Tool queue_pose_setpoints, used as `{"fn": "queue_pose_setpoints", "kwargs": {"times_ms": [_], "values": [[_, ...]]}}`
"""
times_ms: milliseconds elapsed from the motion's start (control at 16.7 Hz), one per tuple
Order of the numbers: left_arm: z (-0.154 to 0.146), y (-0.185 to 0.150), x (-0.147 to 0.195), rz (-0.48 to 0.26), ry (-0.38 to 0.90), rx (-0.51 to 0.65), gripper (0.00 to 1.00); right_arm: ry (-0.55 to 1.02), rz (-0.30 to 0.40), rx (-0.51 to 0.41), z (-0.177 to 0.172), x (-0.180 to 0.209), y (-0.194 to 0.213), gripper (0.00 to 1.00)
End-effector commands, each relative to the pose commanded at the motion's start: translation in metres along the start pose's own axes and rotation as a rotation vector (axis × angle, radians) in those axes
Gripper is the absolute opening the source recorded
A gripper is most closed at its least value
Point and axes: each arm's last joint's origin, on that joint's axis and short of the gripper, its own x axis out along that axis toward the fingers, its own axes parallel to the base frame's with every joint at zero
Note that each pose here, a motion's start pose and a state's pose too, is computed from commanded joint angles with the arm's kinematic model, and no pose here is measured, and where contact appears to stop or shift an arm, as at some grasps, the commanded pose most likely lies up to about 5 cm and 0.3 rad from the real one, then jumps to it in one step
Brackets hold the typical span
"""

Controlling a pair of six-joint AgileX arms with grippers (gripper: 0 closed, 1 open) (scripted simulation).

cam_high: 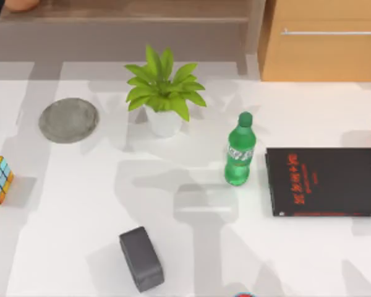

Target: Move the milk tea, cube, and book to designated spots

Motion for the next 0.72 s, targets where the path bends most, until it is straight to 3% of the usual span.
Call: {"fn": "queue_pose_setpoints", "kwargs": {"times_ms": [240,720], "values": [[0.0,0.0,0.0004,0.0,0.0,0.0,1.0,0.0,0.0,0.0,0.0,0.0,0.0,1.0],[0.0,0.0,0.0004,0.0,0.0,0.0,0.4,0.0,0.0,0.0,0.0,0.0,0.0,1.0]]}}
